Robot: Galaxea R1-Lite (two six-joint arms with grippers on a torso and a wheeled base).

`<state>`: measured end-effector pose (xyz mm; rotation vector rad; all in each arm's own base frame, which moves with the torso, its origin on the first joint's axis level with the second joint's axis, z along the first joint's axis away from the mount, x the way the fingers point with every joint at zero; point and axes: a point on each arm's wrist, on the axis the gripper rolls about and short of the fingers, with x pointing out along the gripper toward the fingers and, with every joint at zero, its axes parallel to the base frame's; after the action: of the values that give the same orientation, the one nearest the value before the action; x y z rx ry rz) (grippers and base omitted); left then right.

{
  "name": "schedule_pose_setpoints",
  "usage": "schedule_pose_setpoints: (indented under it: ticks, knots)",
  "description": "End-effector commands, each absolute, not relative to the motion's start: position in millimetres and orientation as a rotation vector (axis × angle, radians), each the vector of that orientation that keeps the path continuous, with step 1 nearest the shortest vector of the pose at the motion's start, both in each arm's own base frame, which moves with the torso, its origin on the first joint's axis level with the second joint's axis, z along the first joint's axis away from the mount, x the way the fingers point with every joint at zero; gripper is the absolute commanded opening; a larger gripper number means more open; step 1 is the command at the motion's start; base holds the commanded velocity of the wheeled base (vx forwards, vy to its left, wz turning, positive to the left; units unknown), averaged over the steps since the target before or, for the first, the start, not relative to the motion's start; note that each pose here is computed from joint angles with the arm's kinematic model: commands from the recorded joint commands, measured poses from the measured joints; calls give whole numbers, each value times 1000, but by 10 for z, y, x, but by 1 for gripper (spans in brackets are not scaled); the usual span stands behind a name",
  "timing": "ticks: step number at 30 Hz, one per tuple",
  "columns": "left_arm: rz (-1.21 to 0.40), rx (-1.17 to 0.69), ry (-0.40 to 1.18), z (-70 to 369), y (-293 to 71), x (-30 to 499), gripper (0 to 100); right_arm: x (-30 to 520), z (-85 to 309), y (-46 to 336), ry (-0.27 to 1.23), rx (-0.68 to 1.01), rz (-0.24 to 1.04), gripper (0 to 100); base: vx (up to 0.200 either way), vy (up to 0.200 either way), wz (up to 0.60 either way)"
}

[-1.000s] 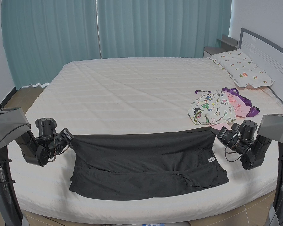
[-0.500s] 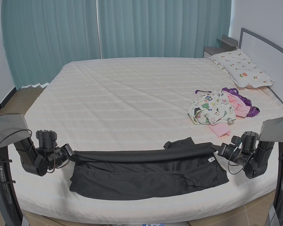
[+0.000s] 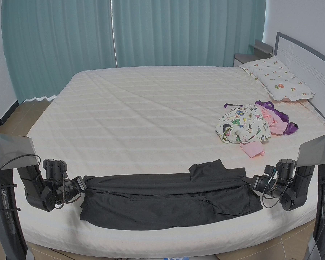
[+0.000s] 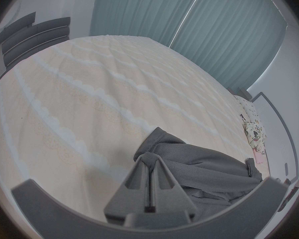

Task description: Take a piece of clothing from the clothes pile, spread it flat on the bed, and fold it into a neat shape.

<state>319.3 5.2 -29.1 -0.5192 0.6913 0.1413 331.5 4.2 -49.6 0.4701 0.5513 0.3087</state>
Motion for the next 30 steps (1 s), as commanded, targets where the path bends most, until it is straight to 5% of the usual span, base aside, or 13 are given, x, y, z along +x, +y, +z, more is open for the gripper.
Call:
schedule_pose_setpoints:
  ticks: [1,5,6,7,8,20,30]
  knots:
    - [147,-519,720,-373,49,3150,0,3284,-558,43,574,464,307,0,0,0,0]
    - [147,-517,723,-389,39,3129,0,3268,-574,43,581,453,309,0,0,0,0]
    - [144,-517,726,-392,34,3119,0,3267,-575,43,582,452,307,100,0,0,0]
    - [144,-517,726,-392,34,3119,0,3267,-575,43,582,452,307,100,0,0,0]
    - [138,-515,725,-387,10,3120,100,3268,-574,42,580,452,306,100,0,0,0]
    - [123,-533,675,-203,-18,3011,100,3268,-313,-72,514,500,276,100,0,0,0]
    - [110,-762,541,304,-18,2866,100,3275,55,-24,488,703,249,100,0,0,0]
